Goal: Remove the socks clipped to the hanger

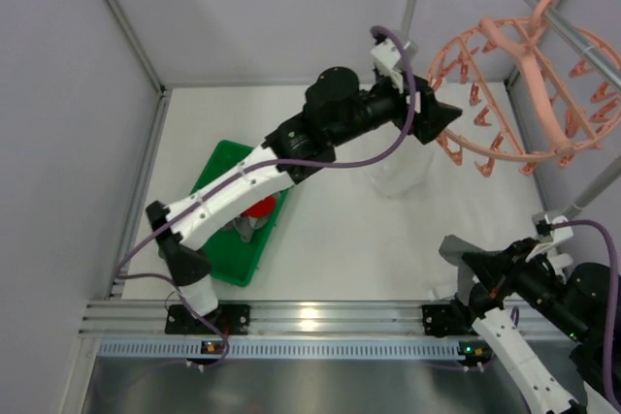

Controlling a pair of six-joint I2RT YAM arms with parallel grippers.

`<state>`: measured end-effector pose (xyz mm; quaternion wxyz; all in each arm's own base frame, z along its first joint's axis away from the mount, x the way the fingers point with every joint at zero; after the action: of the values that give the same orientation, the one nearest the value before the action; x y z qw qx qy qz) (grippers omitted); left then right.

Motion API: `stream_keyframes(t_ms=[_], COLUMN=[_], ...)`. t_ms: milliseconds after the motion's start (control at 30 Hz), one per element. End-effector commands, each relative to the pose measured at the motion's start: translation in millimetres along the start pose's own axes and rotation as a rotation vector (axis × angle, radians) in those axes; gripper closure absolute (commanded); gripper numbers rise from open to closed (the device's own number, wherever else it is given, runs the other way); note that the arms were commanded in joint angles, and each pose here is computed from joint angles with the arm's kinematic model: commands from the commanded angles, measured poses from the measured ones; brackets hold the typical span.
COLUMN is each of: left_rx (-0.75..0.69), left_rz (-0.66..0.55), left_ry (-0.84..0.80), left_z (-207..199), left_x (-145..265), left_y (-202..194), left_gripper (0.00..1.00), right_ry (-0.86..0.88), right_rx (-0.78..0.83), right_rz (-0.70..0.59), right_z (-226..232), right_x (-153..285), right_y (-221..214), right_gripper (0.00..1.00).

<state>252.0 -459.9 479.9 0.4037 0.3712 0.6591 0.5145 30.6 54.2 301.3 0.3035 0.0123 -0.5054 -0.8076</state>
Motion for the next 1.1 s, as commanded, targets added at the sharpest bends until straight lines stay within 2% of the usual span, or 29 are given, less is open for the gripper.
stream_keyframes(t_ms=[0,33,67,100,167,200,367,433,467,500,567,600,633,733,767,867,933,1067], left_rx=[-0.158,-0.181,-0.187,-0.194,-0.196,-0.208,-0.217,-0.177,-0.142,-0.134,-0.084,-0.102,-0.098,-0.083,-0.063,-0.047,-0.074,-0.127], left_rz=[-0.145,-0.143,-0.183,-0.126,-0.122,-0.057,0.082,0.054,0.001,0.005,-0.041,0.008,0.032,0.131,0.167,0.210,0.204,0.127], left_ry=[0.256,0.323,0.402,0.541,0.677,0.789,1.041,1.098,1.106,1.111,1.041,0.959,0.757,0.450,0.303,0.118,0.058,-0.073], left_z=[24,32,37,59,71,87,110,111,108,109,99,94,73,39,20,0,-5,-19], left_x=[77,92,124,139,182,197,269,291,309,317,328,324,309,276,263,240,232,229], left_y=[68,68,86,60,58,31,-22,-28,-20,-31,-30,-43,-48,-78,-88,-112,-119,-121], left_gripper=[0.02,0.01,0.02,0.02,0.01,0.02,0.01,0.02,0.02,0.02,0.01,0.01,0.01,0.01,0.01,0.02,0.02,0.02], right_ry=[0.142,0.155,0.182,0.201,0.272,0.280,0.397,0.411,0.432,0.450,0.462,0.462,0.454,0.475,0.506,0.523,0.531,0.597], right_rx=[0.021,0.023,0.019,0.028,0.025,0.017,-0.037,-0.037,-0.039,-0.042,-0.035,-0.029,-0.027,-0.061,-0.070,-0.074,-0.077,-0.073], right_rz=[0.023,0.032,0.066,0.048,0.076,0.068,0.040,0.018,0.001,0.002,-0.002,-0.002,0.002,0.038,0.061,0.129,0.159,0.201], right_z=[21,23,27,31,41,43,54,56,60,63,66,67,67,69,75,84,88,112], right_x=[-18,-23,-31,-37,-48,-54,-86,-90,-91,-92,-96,-97,-99,-112,-115,-127,-133,-135], right_y=[7,7,5,11,12,15,38,46,53,56,64,65,69,69,65,50,41,24], right_gripper=[1.00,1.00,1.00,1.00,1.00,1.00,1.00,1.00,1.00,1.00,1.00,1.00,1.00,1.00,1.00,1.00,1.00,1.00])
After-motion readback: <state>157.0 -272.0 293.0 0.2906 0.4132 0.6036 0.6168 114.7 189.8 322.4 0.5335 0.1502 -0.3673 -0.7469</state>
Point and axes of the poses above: each gripper's point midway between its finger pads, its own x axis back along the fingers, its own z axis along the line the jaws close on, y = z × x, the point moved 3 cm from there along x, back along the fingers, and after that the axes turned 5 degrees about -x, right-handed, at the moved point
